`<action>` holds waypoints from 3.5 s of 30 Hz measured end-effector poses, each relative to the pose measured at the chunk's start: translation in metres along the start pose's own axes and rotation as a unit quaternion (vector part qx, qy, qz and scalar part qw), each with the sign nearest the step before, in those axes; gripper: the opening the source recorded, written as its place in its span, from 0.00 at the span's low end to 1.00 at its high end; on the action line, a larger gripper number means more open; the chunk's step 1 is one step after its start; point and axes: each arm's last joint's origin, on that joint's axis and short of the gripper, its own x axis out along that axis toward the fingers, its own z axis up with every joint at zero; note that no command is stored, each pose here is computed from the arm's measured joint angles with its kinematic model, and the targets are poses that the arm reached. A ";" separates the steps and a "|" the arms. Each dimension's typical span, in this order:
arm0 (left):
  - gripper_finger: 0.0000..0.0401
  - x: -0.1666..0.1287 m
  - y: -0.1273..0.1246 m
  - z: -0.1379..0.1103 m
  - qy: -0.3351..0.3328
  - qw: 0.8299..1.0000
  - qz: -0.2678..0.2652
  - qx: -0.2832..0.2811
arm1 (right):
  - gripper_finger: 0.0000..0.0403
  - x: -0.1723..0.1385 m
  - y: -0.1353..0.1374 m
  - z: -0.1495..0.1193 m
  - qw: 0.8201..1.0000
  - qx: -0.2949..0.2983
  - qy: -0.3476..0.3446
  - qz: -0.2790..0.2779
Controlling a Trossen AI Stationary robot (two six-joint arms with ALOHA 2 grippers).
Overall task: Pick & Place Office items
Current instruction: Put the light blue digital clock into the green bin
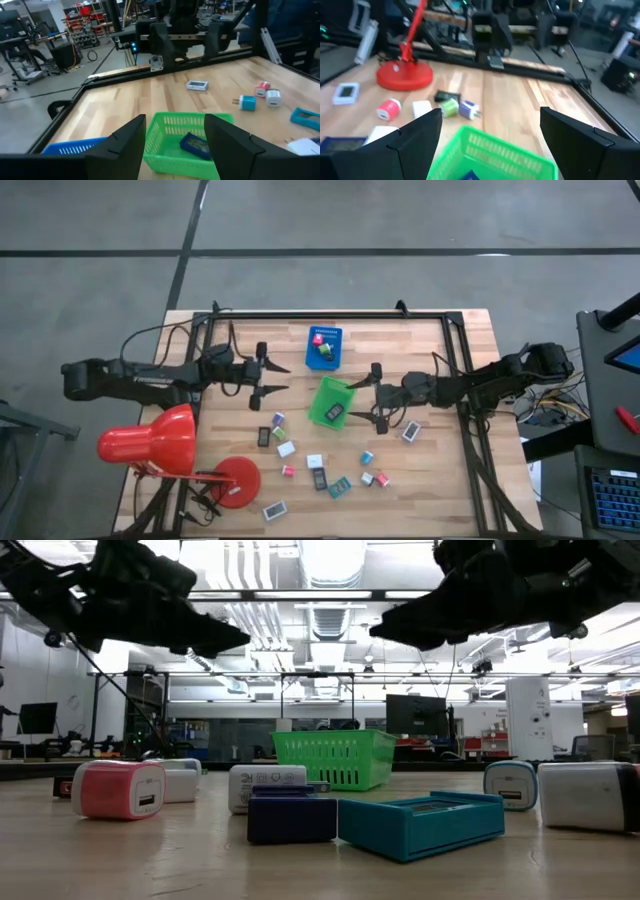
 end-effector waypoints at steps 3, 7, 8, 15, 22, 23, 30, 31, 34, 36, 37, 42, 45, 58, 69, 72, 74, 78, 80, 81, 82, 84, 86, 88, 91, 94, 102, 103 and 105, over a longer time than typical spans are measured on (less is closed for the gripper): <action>0.51 -0.004 -0.002 -0.005 0.005 1.000 0.008 -0.001 | 0.81 0.007 0.002 -0.002 1.000 0.002 0.009 -0.012; 0.51 -0.005 -0.003 -0.009 0.023 0.999 0.022 -0.025 | 0.81 0.016 0.004 -0.005 1.000 0.010 0.020 -0.017; 0.51 -0.005 -0.003 -0.011 0.030 0.999 0.023 -0.027 | 0.81 0.019 0.005 -0.006 1.000 0.012 0.024 -0.015; 0.51 -0.005 -0.005 -0.015 0.049 0.998 0.010 -0.049 | 0.81 0.036 0.012 -0.005 0.999 0.013 0.030 -0.004; 0.51 -0.005 -0.007 -0.013 0.036 0.998 -0.026 -0.035 | 0.81 0.042 0.022 -0.002 0.999 0.018 0.030 0.010; 0.51 -0.005 -0.007 -0.013 0.036 0.998 -0.026 -0.035 | 0.81 0.042 0.023 -0.001 0.999 0.019 0.027 0.013; 0.51 -0.005 -0.006 -0.011 0.025 0.999 -0.023 -0.034 | 0.81 0.038 0.038 -0.002 0.999 0.013 0.031 0.000; 0.51 -0.005 -0.006 -0.011 0.023 0.999 -0.023 -0.035 | 0.81 0.037 0.040 -0.002 0.999 0.012 0.031 0.002; 0.51 -0.005 -0.006 -0.011 0.022 0.999 -0.023 -0.035 | 0.81 0.035 0.047 -0.003 0.999 0.008 0.033 0.010; 0.51 -0.005 -0.007 -0.012 0.021 0.999 -0.023 -0.034 | 0.81 0.035 0.050 -0.003 0.999 0.006 0.032 0.015; 0.51 -0.006 -0.007 -0.012 0.016 0.999 -0.022 -0.032 | 0.81 0.034 0.052 -0.003 0.999 0.006 0.032 0.017; 0.51 -0.013 -0.011 -0.018 -0.029 0.999 -0.012 -0.023 | 0.81 0.032 0.058 -0.004 0.999 0.025 0.034 0.027; 0.51 -0.019 -0.014 -0.023 -0.052 0.998 0.001 -0.021 | 0.81 0.029 0.065 -0.006 0.998 0.035 0.038 0.030; 0.51 -0.033 -0.023 -0.036 -0.070 0.996 0.015 -0.054 | 0.81 0.020 0.092 -0.005 0.999 0.040 0.032 -0.015; 0.51 -0.037 -0.024 -0.038 -0.074 0.996 0.035 -0.037 | 0.81 0.052 0.122 -0.029 0.989 0.094 0.083 0.073; 0.51 -0.037 -0.024 -0.038 -0.074 0.996 0.036 -0.028 | 0.81 0.062 0.133 -0.032 0.979 0.090 0.162 0.080; 0.51 -0.037 -0.024 -0.038 -0.074 0.996 0.037 -0.025 | 0.81 0.067 0.141 -0.026 0.974 0.087 0.188 0.089; 0.51 -0.037 -0.024 -0.038 -0.073 0.996 0.040 -0.021 | 0.81 0.070 0.156 -0.009 0.966 0.086 0.212 0.117; 0.51 -0.037 -0.024 -0.038 -0.072 0.996 0.042 -0.017 | 0.81 0.068 0.162 0.001 0.962 0.090 0.221 0.129; 0.51 -0.037 -0.024 -0.038 -0.072 0.996 0.045 -0.015 | 0.81 0.068 0.165 0.006 0.960 0.091 0.228 0.134; 0.51 -0.037 -0.023 -0.038 -0.071 0.996 0.047 -0.014 | 0.81 0.068 0.168 0.011 0.958 0.092 0.236 0.135; 0.51 -0.037 -0.023 -0.038 -0.071 0.996 0.048 -0.011 | 0.81 0.068 0.172 0.018 0.950 0.092 0.263 0.141; 0.51 -0.037 -0.023 -0.038 -0.070 0.996 0.048 -0.010 | 0.81 0.071 0.177 0.021 0.943 0.091 0.289 0.141; 0.51 -0.037 -0.023 -0.038 -0.071 0.996 0.049 -0.010 | 0.81 0.073 0.181 0.022 0.935 0.081 0.314 0.141; 0.51 -0.037 -0.023 -0.038 -0.071 0.996 0.049 -0.010 | 0.81 0.078 0.184 0.024 0.926 0.073 0.341 0.146; 0.51 -0.037 -0.023 -0.039 -0.070 0.996 0.049 -0.011 | 0.81 0.082 0.187 0.023 0.918 0.068 0.361 0.153; 0.51 -0.038 -0.023 -0.038 -0.073 0.996 0.051 -0.004 | 0.81 0.094 0.190 0.008 0.901 0.040 0.404 0.154; 0.51 -0.038 -0.023 -0.038 -0.073 0.996 0.051 -0.004 | 0.81 0.094 0.191 0.006 0.898 0.035 0.410 0.154; 0.51 -0.038 -0.023 -0.038 -0.073 0.996 0.051 -0.004 | 0.81 0.098 0.191 0.006 0.897 0.032 0.413 0.157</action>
